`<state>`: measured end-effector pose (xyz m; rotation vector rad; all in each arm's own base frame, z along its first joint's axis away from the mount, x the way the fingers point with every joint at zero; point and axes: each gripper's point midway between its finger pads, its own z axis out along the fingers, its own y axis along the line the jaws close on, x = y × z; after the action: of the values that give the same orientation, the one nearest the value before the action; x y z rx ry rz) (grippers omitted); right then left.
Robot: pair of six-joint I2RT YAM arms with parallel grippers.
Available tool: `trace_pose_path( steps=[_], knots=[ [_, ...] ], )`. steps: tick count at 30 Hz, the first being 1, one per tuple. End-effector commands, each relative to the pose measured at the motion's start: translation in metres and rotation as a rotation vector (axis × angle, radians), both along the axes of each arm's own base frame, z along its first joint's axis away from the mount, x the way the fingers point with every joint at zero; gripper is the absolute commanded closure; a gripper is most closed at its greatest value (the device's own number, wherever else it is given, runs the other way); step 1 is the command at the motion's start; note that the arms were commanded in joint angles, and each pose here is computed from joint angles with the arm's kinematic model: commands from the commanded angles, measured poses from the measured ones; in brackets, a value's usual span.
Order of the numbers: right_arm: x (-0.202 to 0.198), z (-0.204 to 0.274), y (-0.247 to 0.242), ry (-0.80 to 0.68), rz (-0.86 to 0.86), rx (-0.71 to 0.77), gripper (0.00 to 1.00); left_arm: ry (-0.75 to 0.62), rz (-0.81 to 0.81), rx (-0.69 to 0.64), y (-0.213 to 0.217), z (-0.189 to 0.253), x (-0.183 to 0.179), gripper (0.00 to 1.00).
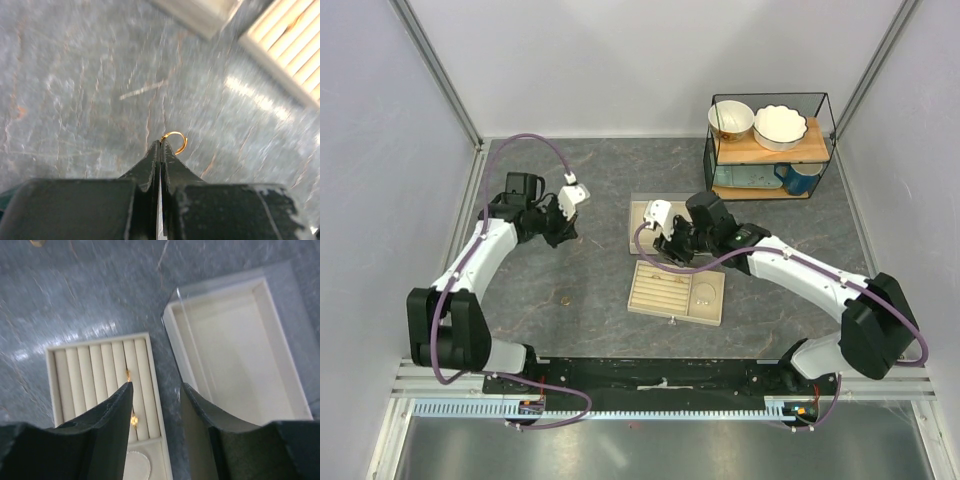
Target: Organize the mixed jewelry
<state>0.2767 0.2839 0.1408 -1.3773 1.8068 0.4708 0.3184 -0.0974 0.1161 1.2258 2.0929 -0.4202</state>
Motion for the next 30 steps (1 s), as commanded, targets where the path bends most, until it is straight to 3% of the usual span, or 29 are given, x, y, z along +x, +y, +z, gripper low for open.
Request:
trace_pose_path(
  steps=[1, 6, 12, 30],
  knots=[
    [0.003, 0.07, 0.03, 0.003, 0.035, 0.266, 0.48, -0.012, 0.087, -0.319, -0.046, 0.07, 0.01, 0.98],
    [-0.001, 0.114, 0.054, 0.089, 0.078, 0.452, 0.45, -0.009, 0.143, -0.479, -0.077, 0.105, 0.003, 0.98],
    [-0.002, 0.132, 0.07, 0.166, 0.11, 0.547, 0.44, -0.089, 0.208, -0.513, -0.103, 0.125, -0.006, 0.98],
    [0.011, 0.126, 0.093, 0.295, 0.078, 0.609, 0.49, -0.061, 0.378, -0.552, -0.098, 0.133, -0.004, 0.98]
  ],
)
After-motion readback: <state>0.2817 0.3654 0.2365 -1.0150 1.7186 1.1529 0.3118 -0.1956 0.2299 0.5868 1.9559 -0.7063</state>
